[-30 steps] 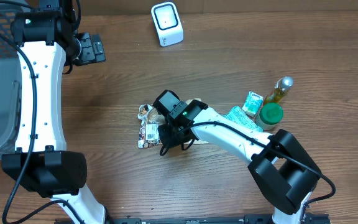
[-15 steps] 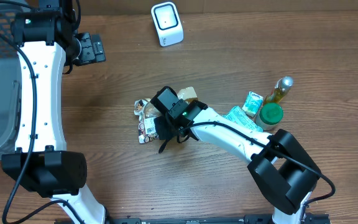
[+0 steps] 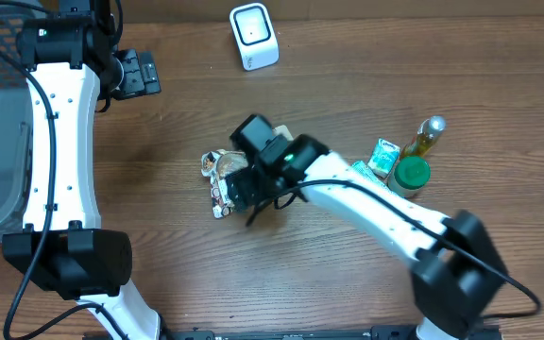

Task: Scan the item barcode

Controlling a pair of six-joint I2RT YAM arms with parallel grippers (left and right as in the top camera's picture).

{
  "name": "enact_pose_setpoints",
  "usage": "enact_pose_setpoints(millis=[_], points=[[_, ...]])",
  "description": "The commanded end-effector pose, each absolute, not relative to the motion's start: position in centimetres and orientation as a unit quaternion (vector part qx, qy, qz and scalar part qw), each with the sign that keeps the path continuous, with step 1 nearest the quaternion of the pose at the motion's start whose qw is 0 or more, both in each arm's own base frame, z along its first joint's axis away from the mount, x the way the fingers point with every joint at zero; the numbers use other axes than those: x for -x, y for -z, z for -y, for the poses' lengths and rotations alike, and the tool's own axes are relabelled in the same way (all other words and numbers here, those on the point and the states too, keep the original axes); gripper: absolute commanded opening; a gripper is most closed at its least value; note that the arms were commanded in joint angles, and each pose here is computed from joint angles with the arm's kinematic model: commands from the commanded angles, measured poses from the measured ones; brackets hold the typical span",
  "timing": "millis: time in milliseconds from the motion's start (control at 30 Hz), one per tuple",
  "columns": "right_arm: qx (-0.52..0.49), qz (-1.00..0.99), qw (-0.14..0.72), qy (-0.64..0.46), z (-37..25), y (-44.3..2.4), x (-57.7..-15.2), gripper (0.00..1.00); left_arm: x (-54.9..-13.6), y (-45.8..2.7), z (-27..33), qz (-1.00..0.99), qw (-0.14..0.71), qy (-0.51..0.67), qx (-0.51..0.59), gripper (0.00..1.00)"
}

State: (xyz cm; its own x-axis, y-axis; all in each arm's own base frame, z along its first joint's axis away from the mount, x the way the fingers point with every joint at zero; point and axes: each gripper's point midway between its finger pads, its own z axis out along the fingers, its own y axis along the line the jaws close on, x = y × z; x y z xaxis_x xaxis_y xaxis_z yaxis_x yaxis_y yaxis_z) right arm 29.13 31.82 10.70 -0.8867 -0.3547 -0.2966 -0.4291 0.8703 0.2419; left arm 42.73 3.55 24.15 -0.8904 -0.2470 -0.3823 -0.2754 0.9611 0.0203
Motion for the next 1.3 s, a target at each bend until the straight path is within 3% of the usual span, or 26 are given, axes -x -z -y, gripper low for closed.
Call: enact_pose_setpoints(millis=[0,400,733,900,1267], points=[[0.166,-0.962,0.153,-0.157,-28.8,-14.1,-31.7,1.00,-42.7,-25.2,-3.3,-0.968,0.206,-0.035,0.137,0.99],[0.070,-0.982,0.125,-0.123,-21.3,-12.8,-34.7,1.00,-42.7,-25.2,-3.2,-0.969,0.206,-0.035,0.135,0.99],[0.071,-0.982,0.125,-0.124,-22.1,-11.3,-35.7,1.00,-42.7,-25.2,-3.2,-0.969,0.206,-0.035,0.135,1.00],[0.074,-0.982,0.121,-0.123,-23.0,-9.2,-36.5,0.89,-42.7,-25.2,-3.2,-0.969,0.206,-0.034,0.135,1.00],[0.097,-0.987,0.075,-0.104,-25.0,-3.7,-35.6,0.89,-42.7,-25.2,-3.2,-0.969,0.206,-0.035,0.135,1.00]])
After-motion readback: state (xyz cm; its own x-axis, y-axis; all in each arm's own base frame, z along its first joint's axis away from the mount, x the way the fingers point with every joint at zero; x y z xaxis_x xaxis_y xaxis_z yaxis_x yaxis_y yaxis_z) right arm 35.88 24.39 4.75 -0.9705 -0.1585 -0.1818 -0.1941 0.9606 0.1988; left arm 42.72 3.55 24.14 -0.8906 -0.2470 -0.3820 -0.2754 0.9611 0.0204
